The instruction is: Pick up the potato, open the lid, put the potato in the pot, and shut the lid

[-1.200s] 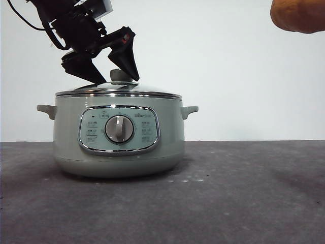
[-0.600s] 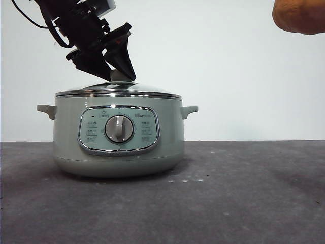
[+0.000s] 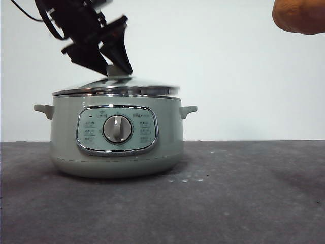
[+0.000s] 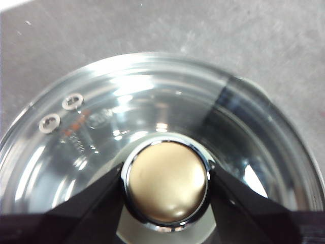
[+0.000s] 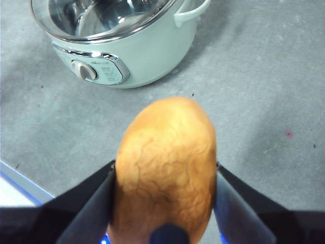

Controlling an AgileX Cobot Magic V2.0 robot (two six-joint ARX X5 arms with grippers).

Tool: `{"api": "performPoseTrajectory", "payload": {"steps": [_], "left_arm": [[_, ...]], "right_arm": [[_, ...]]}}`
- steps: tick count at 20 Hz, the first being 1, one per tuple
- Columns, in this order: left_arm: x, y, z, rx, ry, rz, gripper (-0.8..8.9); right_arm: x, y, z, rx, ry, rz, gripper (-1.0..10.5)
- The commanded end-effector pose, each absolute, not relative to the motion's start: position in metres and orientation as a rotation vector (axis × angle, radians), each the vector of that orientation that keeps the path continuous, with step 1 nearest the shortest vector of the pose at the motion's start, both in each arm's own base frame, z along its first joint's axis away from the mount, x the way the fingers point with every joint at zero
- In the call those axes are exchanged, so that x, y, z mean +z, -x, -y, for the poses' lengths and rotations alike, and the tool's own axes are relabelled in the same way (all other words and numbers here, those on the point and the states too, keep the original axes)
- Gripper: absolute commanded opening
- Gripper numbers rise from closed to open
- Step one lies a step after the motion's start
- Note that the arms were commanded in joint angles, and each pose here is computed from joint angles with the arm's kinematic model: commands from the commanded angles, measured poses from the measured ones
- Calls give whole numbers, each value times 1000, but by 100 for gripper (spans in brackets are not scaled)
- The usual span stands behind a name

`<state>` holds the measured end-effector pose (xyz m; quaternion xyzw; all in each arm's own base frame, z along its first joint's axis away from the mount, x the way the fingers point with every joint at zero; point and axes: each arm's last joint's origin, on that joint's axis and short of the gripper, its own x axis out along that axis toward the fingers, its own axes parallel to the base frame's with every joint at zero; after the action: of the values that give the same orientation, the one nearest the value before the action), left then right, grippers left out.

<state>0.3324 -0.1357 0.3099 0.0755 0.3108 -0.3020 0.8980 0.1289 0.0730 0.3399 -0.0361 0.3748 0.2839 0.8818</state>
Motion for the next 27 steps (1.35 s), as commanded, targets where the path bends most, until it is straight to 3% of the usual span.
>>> {"api": "performPoseTrajectory", "payload": {"steps": [1, 9, 16, 22, 27], "left_arm": [[344, -319, 127, -616, -139, -529, -9], [404, -267, 82, -534, -120, -398, -8], [427, -209, 34, -441, -93, -408, -8], [399, -159, 21, -399, -73, -423, -8], [368, -115, 17, -386, -45, -429, -8]], "right_arm": [[343, -130, -74, 592, 66, -754, -16], [346, -144, -82, 610, 49, -679, -16], [338, -196, -112, 708, 12, -645, -16], [359, -260, -148, 758, 12, -662, -16], [364, -311, -201, 826, 63, -670, -17]]}}
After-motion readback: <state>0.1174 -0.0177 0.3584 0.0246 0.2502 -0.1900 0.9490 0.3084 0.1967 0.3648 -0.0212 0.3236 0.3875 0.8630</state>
